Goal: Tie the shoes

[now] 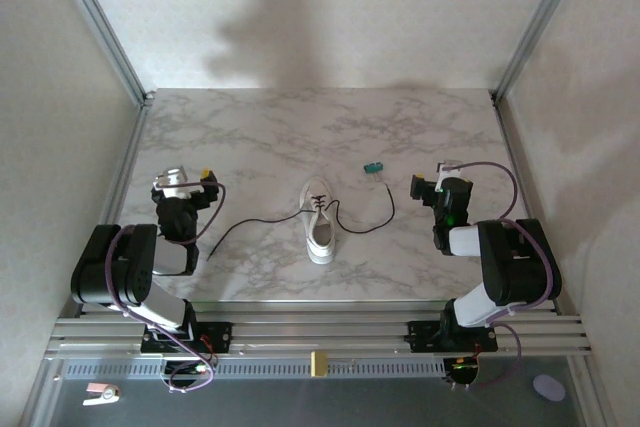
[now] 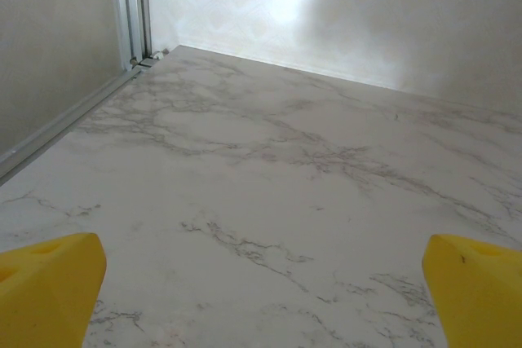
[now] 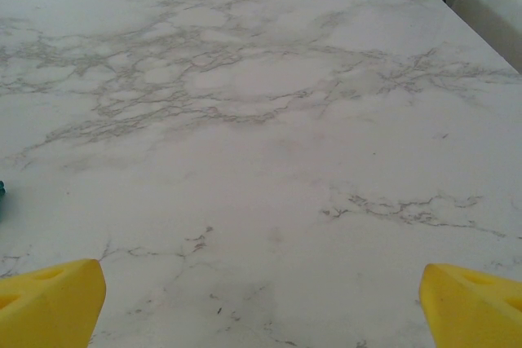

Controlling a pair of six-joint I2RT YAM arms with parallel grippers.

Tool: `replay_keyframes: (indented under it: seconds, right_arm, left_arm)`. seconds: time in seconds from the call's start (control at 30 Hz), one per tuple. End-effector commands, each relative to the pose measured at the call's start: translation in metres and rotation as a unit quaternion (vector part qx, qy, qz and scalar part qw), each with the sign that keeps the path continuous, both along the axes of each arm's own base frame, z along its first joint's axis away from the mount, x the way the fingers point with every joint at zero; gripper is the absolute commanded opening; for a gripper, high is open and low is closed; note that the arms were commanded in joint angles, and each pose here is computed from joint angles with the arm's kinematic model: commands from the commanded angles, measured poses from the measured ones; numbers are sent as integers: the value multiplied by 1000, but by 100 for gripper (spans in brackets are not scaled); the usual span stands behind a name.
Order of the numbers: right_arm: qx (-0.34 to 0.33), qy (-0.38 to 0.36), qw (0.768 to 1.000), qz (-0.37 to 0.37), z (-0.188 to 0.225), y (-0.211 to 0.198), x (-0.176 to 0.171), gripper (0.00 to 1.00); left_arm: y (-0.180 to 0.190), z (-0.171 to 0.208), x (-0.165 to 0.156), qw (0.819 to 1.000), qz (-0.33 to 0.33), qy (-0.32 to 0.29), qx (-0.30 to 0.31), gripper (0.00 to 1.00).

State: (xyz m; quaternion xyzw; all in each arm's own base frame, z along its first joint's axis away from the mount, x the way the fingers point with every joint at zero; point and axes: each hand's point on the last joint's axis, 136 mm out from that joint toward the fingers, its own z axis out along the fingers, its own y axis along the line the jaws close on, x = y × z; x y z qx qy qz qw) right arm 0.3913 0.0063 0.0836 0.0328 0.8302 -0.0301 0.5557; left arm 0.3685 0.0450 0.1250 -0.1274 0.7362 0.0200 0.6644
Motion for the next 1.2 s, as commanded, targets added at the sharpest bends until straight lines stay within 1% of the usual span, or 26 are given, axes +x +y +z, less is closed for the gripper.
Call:
replay_keyframes:
  seconds: [0.0, 0.1, 0.27, 0.33, 0.43, 0.5, 0.53, 0.57, 0.63, 0.7, 0.77, 0.83, 0.87, 0.93, 1.0, 1.07, 1.13, 1.17]
  right_arm:
    - [-1, -11, 1000, -8, 3, -2, 1, 99]
    - [-1, -12, 1000, -9, 3, -2, 1, 99]
    - [-6, -31, 999, 0, 15, 2, -6, 99]
    - [-14, -46, 999, 10, 23, 6, -10, 99]
    - [-16, -59, 998, 21, 41, 11, -19, 99]
    - [-11, -59, 998, 21, 56, 10, -24, 99]
    - [5, -67, 998, 11, 66, 8, -26, 99]
    - [24, -73, 997, -1, 73, 6, -28, 99]
    - [68, -78, 994, -19, 87, 4, -33, 99]
    - [104, -59, 991, -52, 94, -2, -39, 99]
    - [139, -40, 983, -115, 103, -17, -45, 99]
    - [158, -16, 975, -153, 102, -25, -53, 99]
    - [170, -5, 971, -167, 103, -28, -57, 99]
    - [182, 2, 973, -143, 105, -19, -57, 99]
    - [216, 14, 969, -122, 100, -7, -61, 99]
    - [241, 35, 966, -86, 98, 9, -63, 99]
    - [256, 78, 962, -56, 90, 25, -66, 93]
    - [252, 105, 961, -44, 86, 33, -68, 89]
  left_arm:
    - [1, 7, 3, 1000, 5, -11, 1, 99]
    - [-5, 8, 1, 1000, -10, -15, 8, 99]
    - [-10, 19, -11, 999, 0, -36, 26, 99]
    - [-11, 26, -17, 998, 14, -48, 35, 99]
    - [-8, 40, -27, 996, 59, -53, 43, 99]
    - [-15, 52, -28, 996, 56, -55, 48, 99]
    - [-16, 60, -28, 996, 56, -61, 42, 100]
    - [-16, 67, -28, 996, 58, -66, 30, 99]
    - [-10, 80, -31, 993, 79, -82, -15, 99]
    - [7, 89, -34, 982, 137, -92, -88, 99]
    - [22, 87, -35, 969, 198, -65, -130, 100]
    - [17, 85, -28, 970, 192, -37, -143, 100]
    - [15, 83, -26, 969, 189, -28, -160, 100]
    - [9, 79, -23, 965, 179, -10, -190, 100]
    - [-6, 75, -15, 965, 142, 1, -219, 99]
    - [-25, 66, -10, 967, 103, 32, -230, 100]
    - [-44, 63, -5, 969, 78, 55, -228, 99]
    - [-54, 60, -3, 970, 68, 71, -222, 99]
